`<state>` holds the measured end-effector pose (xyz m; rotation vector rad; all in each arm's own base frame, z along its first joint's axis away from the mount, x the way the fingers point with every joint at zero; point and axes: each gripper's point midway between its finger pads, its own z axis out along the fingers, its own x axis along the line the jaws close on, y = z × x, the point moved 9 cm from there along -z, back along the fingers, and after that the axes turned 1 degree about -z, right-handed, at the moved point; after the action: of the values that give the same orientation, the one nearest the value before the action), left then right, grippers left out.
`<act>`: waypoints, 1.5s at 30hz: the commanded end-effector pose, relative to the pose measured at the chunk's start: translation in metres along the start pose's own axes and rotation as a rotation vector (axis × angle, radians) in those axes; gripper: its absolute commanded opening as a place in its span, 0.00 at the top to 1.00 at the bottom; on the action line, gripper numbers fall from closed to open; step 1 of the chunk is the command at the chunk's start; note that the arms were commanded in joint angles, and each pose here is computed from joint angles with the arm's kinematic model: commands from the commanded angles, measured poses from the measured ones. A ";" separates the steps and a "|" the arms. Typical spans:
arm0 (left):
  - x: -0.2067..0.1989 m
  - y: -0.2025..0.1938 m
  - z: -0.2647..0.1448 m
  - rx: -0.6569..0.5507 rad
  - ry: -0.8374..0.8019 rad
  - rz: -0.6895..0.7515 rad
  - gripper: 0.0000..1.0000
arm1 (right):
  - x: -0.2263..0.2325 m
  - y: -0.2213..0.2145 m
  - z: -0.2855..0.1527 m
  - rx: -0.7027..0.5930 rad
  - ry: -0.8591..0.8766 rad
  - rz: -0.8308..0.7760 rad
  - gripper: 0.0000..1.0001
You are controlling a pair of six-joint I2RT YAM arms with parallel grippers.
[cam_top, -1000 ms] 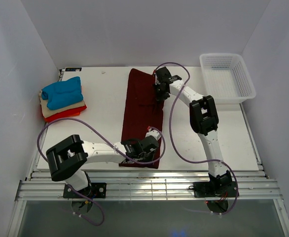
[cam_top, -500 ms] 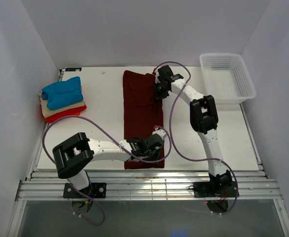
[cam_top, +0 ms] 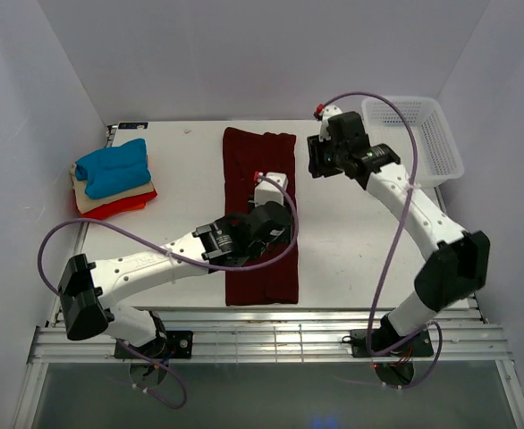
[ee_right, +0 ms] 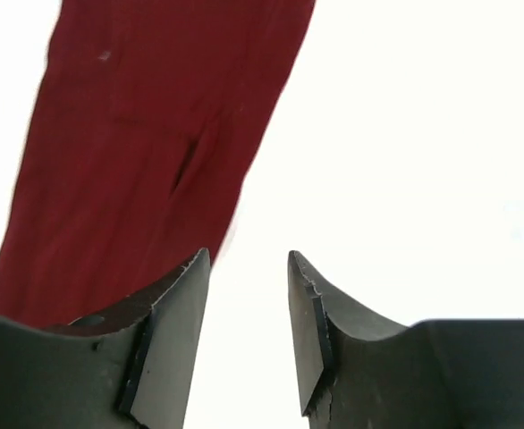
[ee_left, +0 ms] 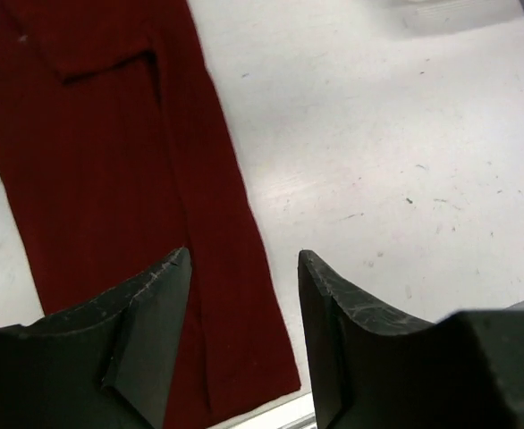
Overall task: Fold and stack the t-shirts
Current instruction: Rotate the tshirt 90 degrees, then grab the bottom of the folded rectangular tshirt with both arms
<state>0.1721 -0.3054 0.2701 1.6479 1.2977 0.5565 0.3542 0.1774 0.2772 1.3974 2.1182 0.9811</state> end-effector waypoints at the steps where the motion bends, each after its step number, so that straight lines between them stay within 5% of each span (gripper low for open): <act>1: 0.051 -0.069 -0.013 0.255 0.198 0.038 0.39 | 0.020 -0.076 -0.013 0.176 0.016 0.033 0.53; 11: 0.112 -0.127 -0.078 0.432 0.183 -0.140 0.37 | 0.077 -0.198 -0.063 0.335 0.143 0.164 0.43; 27: 0.123 -0.183 -0.077 0.433 -0.075 -0.265 0.36 | 0.115 -0.243 -0.066 0.433 0.252 0.184 0.42; 45: 0.131 -0.208 -0.059 0.416 -0.032 -0.232 0.37 | 0.134 -0.257 -0.046 0.481 0.290 0.174 0.43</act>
<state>0.0633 -0.1603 0.0950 1.8075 1.6418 0.1015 0.1104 0.2147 0.1233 1.7716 2.6027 0.7591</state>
